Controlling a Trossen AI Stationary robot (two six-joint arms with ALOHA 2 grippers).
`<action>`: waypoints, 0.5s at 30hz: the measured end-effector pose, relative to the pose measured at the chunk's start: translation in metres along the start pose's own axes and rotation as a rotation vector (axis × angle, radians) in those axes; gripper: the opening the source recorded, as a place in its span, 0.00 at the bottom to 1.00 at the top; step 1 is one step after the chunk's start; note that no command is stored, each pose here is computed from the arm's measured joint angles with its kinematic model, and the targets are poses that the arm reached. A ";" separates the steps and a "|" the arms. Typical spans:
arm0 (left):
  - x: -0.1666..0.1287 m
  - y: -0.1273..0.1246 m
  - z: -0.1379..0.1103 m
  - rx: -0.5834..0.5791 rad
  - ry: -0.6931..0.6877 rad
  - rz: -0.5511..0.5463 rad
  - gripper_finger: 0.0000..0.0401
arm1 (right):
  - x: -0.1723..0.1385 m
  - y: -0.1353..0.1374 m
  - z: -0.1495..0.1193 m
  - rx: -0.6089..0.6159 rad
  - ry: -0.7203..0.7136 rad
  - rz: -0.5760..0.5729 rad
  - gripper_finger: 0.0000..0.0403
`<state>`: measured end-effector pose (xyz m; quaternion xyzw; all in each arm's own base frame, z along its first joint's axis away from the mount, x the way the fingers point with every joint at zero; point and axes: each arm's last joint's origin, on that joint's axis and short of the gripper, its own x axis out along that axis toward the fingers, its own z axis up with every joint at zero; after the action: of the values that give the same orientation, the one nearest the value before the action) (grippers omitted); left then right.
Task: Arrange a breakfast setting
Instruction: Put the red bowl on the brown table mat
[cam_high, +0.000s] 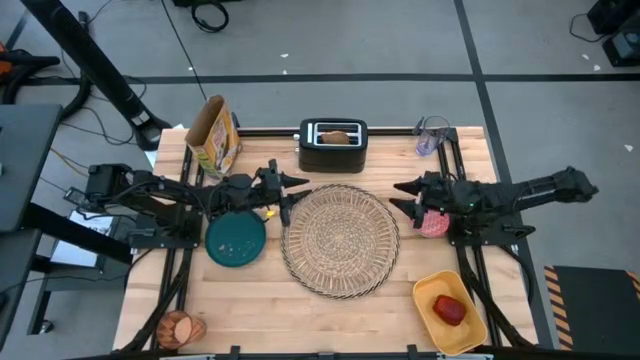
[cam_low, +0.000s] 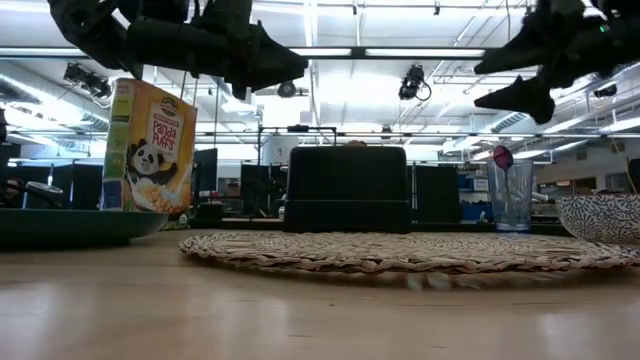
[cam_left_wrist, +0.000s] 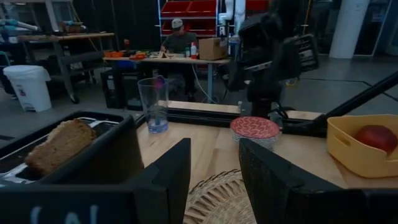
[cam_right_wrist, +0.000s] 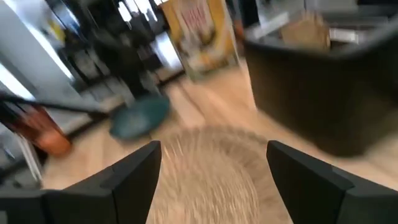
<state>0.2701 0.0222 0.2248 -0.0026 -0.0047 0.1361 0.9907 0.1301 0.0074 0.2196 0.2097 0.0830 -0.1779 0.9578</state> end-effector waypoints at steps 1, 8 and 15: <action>0.000 0.001 0.000 -0.002 0.001 0.004 0.36 | 0.001 0.004 0.004 0.003 0.055 -0.029 0.75; 0.000 0.001 -0.001 0.024 0.008 0.005 0.36 | 0.009 0.031 0.028 0.063 0.472 -0.258 0.75; 0.000 0.001 -0.004 0.025 0.039 0.004 0.36 | 0.016 0.043 0.029 0.189 0.838 -0.554 0.74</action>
<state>0.2700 0.0233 0.2210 0.0069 0.0163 0.1379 0.9903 0.1636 0.0260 0.2578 0.3188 0.4961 -0.3324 0.7361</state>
